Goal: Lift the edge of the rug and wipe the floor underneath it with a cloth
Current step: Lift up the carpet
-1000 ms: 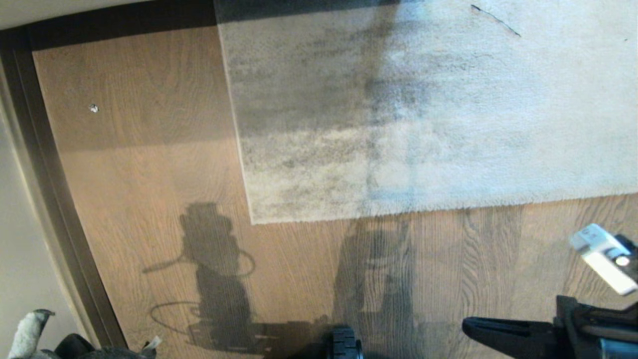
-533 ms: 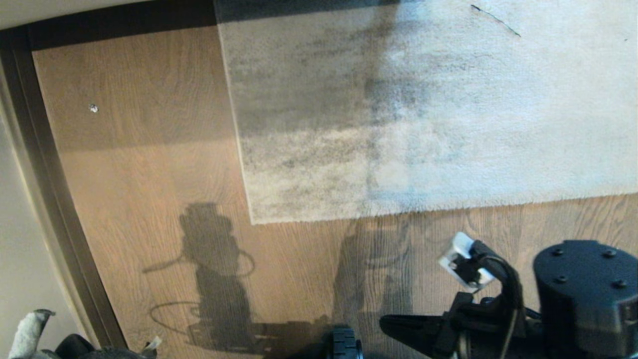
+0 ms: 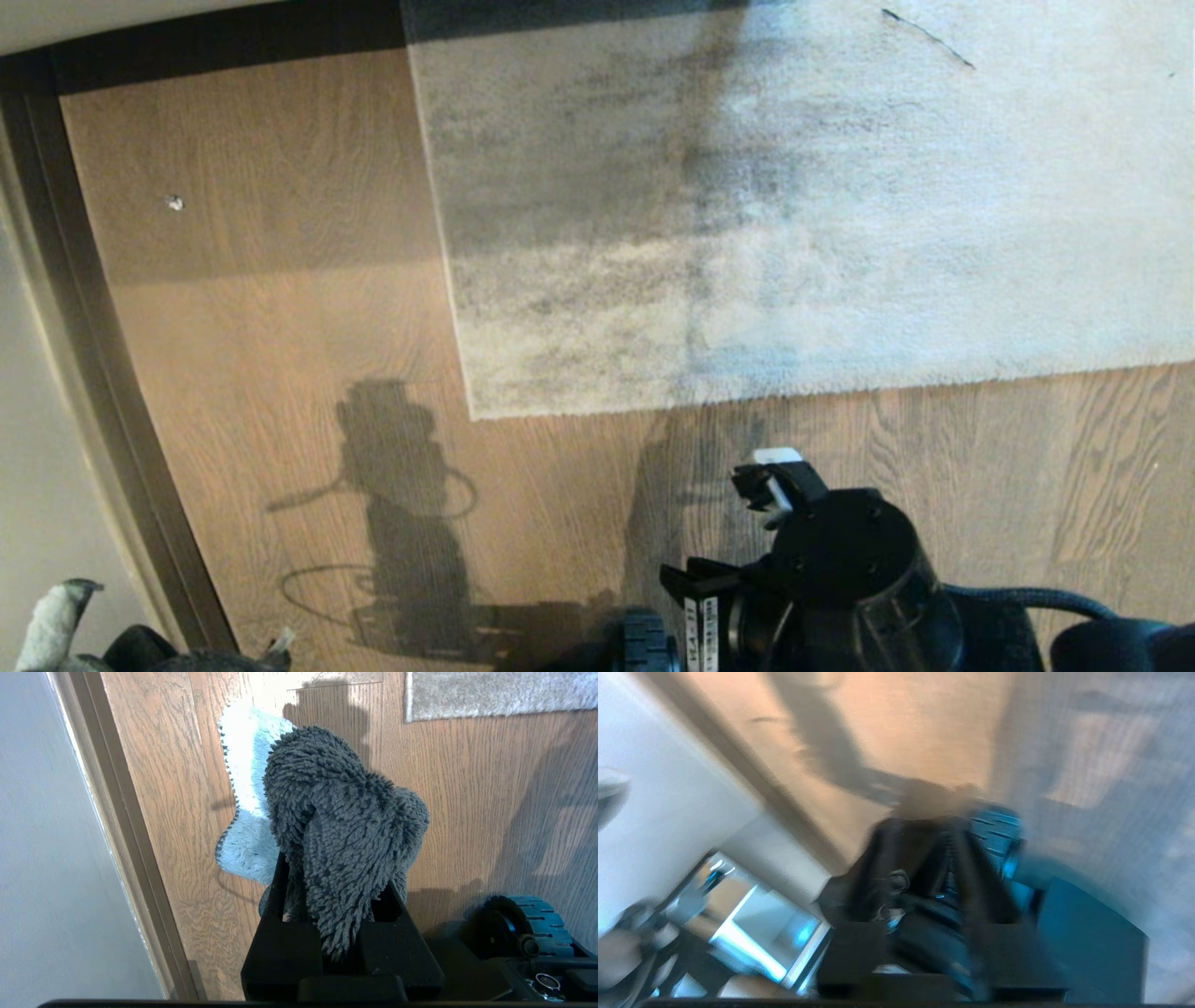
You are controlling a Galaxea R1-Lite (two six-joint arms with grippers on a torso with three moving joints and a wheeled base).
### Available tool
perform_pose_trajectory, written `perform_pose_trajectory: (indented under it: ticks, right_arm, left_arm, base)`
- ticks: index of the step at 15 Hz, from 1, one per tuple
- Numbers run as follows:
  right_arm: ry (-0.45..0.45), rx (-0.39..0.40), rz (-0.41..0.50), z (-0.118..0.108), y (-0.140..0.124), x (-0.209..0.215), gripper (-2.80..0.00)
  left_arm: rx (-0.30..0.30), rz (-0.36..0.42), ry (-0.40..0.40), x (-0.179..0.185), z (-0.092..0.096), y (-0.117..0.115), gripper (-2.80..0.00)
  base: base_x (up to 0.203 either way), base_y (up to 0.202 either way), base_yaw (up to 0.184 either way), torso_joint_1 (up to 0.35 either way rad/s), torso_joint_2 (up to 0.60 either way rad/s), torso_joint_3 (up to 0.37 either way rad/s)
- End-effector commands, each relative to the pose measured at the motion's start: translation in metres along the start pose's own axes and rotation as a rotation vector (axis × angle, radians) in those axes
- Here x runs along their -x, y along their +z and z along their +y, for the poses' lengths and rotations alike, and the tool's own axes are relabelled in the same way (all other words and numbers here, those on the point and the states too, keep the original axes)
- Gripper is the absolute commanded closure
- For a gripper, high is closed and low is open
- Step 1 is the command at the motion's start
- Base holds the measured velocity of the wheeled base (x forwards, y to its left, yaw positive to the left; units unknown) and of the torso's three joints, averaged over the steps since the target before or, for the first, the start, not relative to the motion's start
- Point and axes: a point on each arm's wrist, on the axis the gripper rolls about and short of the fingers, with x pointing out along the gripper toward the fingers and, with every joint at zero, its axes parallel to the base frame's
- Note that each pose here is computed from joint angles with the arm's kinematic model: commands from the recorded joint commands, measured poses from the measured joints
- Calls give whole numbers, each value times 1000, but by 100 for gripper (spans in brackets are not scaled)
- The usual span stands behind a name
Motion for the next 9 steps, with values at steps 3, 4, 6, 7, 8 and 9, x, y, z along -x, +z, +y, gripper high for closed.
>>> perform_pose_trajectory:
  ticks: [3, 4, 6, 7, 8, 9]
  right_arm:
    - [-118, -1, -3, -1, -17, -22, -280]
    - [-143, 3, -1, -2, -21, -24, -280]
    - [-199, 0, -8, -7, -33, -34, -280]
    - [-204, 0, -16, -7, -40, -38, -280]
    - [-202, -1, -23, -7, -44, -42, -280]
    - [-200, -3, -27, -7, -46, -45, -280]
  left_arm:
    - [0, -2, 0, 0, 0, 0, 0]
    - [0, 0, 0, 0, 0, 0, 0]
    - [0, -1, 0, 0, 0, 0, 0]
    - [0, -2, 0, 0, 0, 0, 0]
    - [0, -2, 0, 0, 0, 0, 0]
    - [0, -1, 0, 0, 0, 0, 0]
  base:
    - [0, 0, 0, 0, 0, 0]
    - [0, 0, 0, 0, 0, 0]
    - [0, 0, 0, 0, 0, 0]
    - [0, 0, 0, 0, 0, 0]
    - [0, 0, 0, 0, 0, 0]
    - [0, 0, 0, 0, 0, 0]
